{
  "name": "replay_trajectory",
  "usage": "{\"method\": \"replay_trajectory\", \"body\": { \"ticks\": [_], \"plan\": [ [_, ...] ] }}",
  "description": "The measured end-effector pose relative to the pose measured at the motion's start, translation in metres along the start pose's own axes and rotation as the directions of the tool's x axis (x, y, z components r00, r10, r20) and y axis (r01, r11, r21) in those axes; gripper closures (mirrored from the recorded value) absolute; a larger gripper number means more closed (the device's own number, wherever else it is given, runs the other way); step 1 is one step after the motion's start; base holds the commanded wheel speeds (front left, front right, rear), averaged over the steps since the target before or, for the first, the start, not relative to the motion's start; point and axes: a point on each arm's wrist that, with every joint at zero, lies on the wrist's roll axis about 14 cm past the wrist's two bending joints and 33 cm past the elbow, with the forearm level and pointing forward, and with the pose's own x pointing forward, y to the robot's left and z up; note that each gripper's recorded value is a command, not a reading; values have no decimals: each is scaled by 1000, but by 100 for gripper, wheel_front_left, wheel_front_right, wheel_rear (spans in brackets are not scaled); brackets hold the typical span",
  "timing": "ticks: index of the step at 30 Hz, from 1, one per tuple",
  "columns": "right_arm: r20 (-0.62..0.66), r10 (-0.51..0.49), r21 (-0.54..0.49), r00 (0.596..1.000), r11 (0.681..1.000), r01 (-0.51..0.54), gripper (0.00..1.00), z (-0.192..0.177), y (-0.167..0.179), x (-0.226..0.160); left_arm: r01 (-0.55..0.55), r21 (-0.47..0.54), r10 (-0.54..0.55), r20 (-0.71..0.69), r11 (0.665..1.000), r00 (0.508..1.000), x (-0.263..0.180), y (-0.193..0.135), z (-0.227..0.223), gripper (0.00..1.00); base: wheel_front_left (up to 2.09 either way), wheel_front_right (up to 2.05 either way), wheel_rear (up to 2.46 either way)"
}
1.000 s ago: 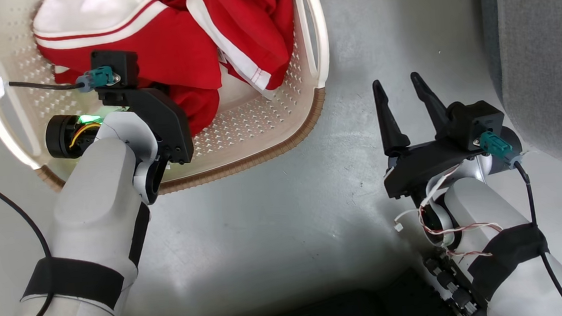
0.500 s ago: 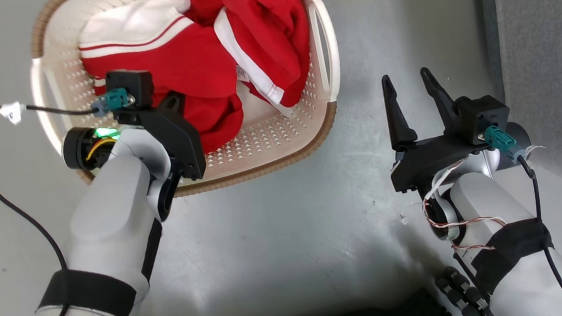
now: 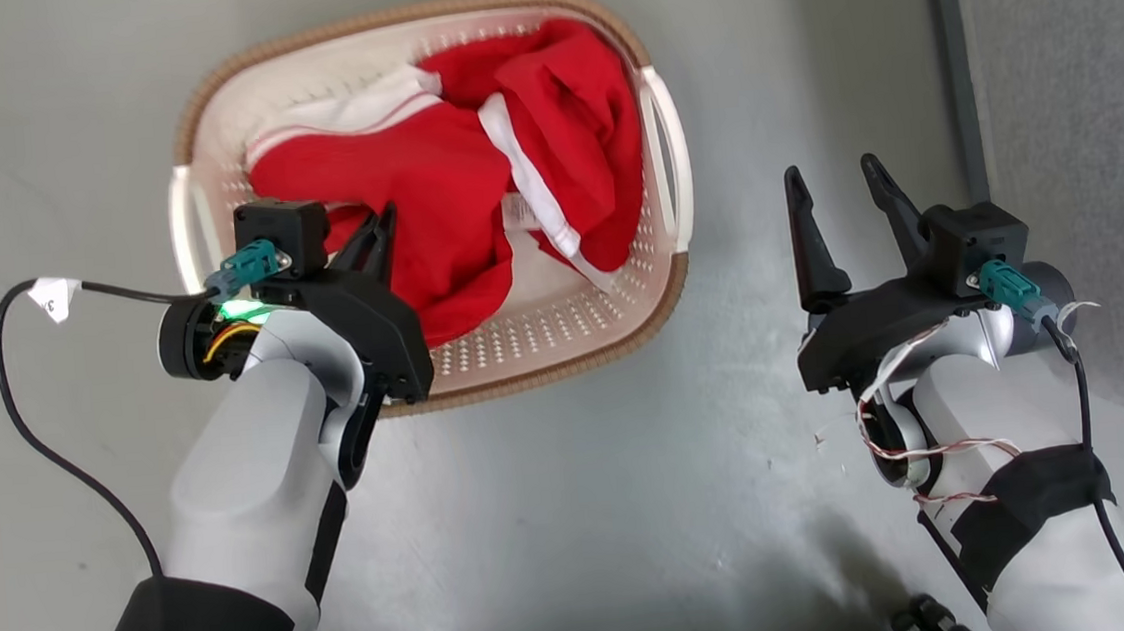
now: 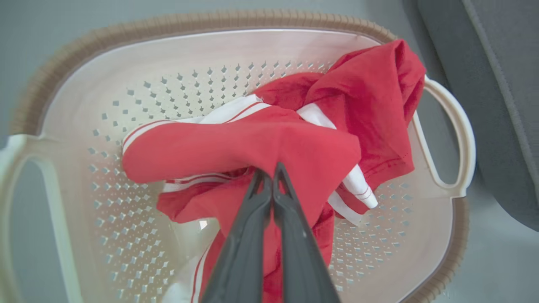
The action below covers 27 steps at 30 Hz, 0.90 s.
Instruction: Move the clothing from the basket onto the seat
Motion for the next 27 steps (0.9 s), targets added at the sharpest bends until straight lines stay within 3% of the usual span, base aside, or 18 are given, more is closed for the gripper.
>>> {"method": "replay_trajectory", "body": {
  "ticks": [12, 27],
  "plan": [
    [67, 10, -9, 998, 1000, -9, 0, 36, 9, -23, -9, 23, 5, 178, 1000, 984, -43, -14, 50, 100, 0, 0, 0],
    [125, 27, -17, 992, 1000, -25, 0, 63, 14, -62, 13, 57, -33, 364, 998, 931, -104, -44, 102, 100, 0, 0, 0]
  ]
}}
